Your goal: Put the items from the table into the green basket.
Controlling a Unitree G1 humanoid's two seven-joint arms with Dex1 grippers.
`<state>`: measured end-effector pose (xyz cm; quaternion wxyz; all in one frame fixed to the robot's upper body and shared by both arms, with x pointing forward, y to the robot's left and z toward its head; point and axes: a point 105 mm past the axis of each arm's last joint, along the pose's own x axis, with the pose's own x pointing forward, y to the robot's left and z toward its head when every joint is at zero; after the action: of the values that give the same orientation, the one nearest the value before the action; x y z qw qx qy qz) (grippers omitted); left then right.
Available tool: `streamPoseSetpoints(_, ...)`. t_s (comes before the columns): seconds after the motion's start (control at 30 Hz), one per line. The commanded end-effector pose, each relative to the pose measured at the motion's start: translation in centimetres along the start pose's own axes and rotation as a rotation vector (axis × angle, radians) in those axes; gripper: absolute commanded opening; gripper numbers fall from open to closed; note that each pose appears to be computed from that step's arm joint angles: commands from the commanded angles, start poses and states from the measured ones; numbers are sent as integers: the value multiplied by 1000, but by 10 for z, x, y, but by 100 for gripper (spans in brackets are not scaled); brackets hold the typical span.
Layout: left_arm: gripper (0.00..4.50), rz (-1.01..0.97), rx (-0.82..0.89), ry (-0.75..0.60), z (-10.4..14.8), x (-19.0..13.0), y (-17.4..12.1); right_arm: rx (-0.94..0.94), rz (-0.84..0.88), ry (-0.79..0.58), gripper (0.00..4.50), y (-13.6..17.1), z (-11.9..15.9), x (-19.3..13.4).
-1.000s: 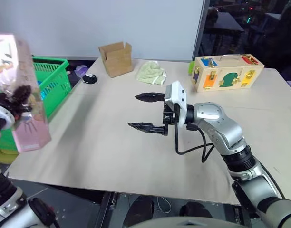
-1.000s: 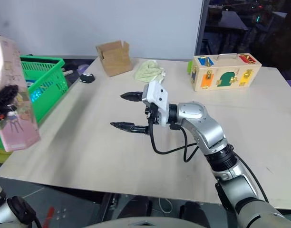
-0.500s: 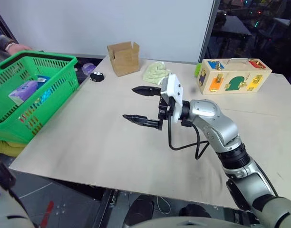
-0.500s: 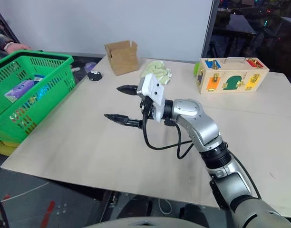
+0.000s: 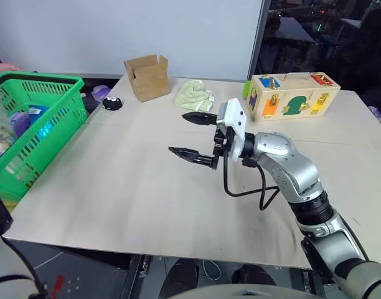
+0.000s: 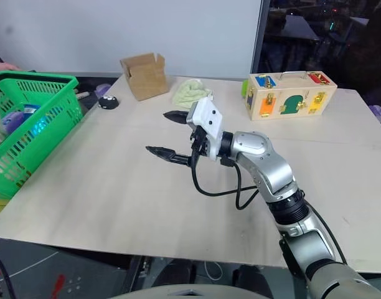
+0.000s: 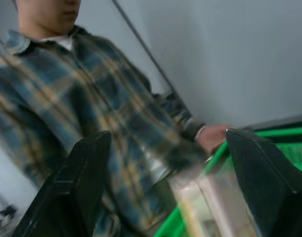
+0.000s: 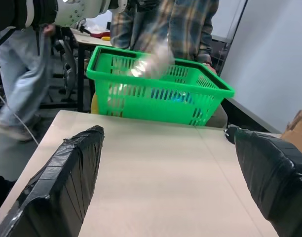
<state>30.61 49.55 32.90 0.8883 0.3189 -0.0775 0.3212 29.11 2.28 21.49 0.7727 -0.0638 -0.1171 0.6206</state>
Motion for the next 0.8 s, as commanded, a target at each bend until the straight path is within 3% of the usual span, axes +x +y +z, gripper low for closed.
streamPoseSetpoints(0.03,399,-187,-187,-162,23,-4,-32,-52,-70,-13,450,-9,9,-15)
streamPoseSetpoints(0.2,399,-614,-418,-279,51,-57,-119,-52,-190,50,450,-18,-4,-39)
streamPoseSetpoints(0.3,399,-792,-542,-209,65,-102,-163,-65,-353,121,450,-34,-15,-63)
streamPoseSetpoints(0.37,450,-902,-624,-168,75,-130,-188,-73,-460,169,450,-45,-21,-81)
streamPoseSetpoints(0.43,450,-1013,-566,-119,77,-158,-212,-83,-535,211,450,-49,-26,-100)
streamPoseSetpoints(0.6,450,-1141,-585,-21,73,-201,-240,-79,-643,316,450,-37,-36,-142)
streamPoseSetpoints(0.8,450,-1215,-609,67,59,-236,-246,-59,-726,378,450,-26,-41,-167)
